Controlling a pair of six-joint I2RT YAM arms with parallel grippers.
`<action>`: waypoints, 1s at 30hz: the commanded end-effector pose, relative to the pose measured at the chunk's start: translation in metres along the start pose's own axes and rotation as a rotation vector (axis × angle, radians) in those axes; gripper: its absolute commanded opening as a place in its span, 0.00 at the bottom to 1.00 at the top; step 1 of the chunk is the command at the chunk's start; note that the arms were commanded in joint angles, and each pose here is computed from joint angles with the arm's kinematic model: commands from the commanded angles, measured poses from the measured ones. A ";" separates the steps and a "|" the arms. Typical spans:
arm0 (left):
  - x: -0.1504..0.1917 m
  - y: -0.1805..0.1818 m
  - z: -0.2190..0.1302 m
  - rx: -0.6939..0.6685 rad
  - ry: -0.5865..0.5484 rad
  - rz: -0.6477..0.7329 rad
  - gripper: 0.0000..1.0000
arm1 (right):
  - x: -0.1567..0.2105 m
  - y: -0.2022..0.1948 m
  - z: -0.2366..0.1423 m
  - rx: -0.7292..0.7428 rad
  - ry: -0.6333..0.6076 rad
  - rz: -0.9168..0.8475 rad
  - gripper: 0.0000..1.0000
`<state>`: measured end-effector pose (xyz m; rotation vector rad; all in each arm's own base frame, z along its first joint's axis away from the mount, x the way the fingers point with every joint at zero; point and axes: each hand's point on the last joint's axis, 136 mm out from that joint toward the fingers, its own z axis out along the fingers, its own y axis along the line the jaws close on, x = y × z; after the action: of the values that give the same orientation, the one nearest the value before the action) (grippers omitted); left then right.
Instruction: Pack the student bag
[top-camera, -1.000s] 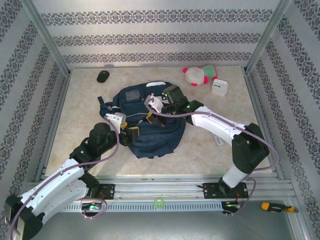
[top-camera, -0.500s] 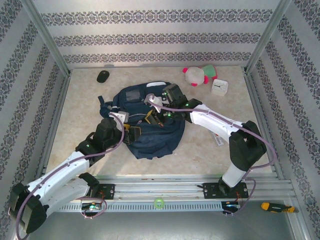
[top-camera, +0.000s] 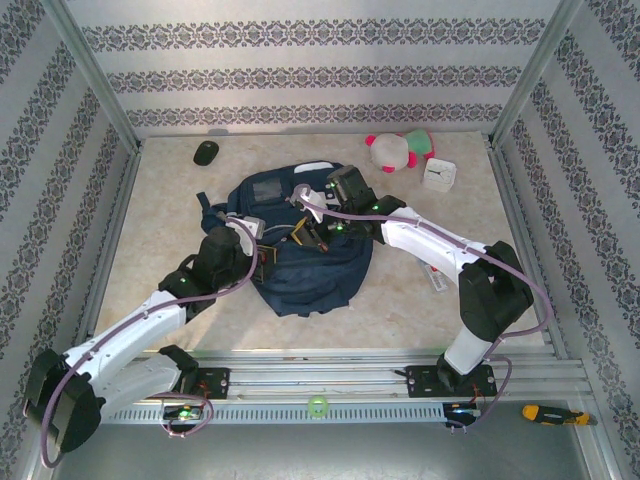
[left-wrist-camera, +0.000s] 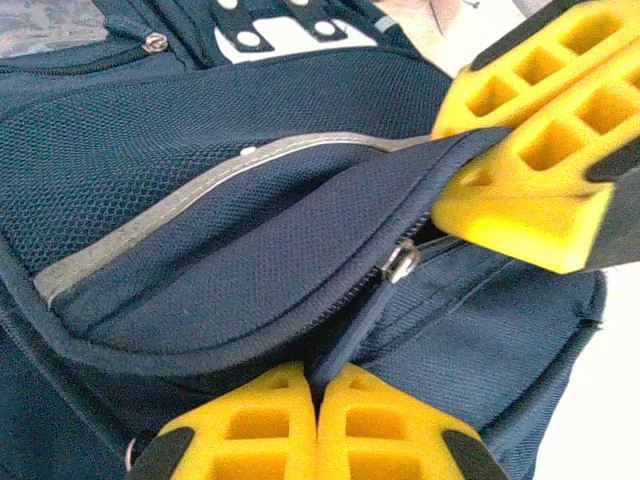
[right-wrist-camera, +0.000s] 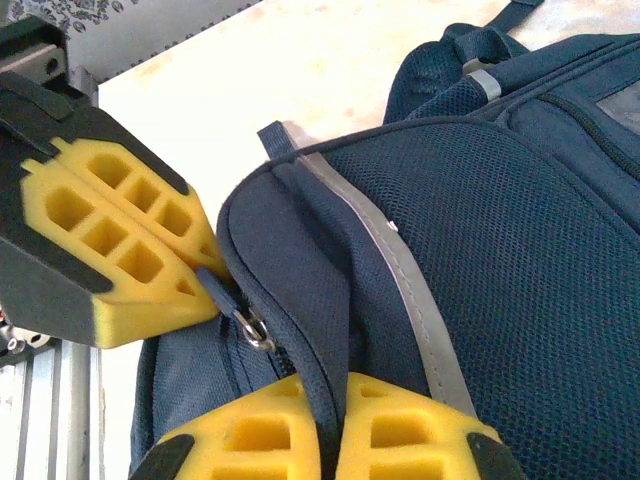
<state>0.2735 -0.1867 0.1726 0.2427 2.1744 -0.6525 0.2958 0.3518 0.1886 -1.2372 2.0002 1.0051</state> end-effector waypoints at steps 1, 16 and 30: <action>-0.010 -0.001 -0.013 -0.001 -0.062 0.021 0.00 | -0.036 0.016 -0.014 -0.053 -0.103 -0.069 0.00; 0.008 0.064 -0.040 -0.318 -0.030 -0.026 0.00 | -0.037 0.023 -0.042 -0.074 -0.146 -0.128 0.00; -0.013 0.019 -0.036 -0.023 -0.124 0.055 0.45 | -0.035 0.022 -0.045 -0.085 -0.153 -0.122 0.00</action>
<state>0.2658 -0.1250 0.1683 0.1041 2.1812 -0.4319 0.2928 0.3299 0.2128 -1.2472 1.9142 1.0311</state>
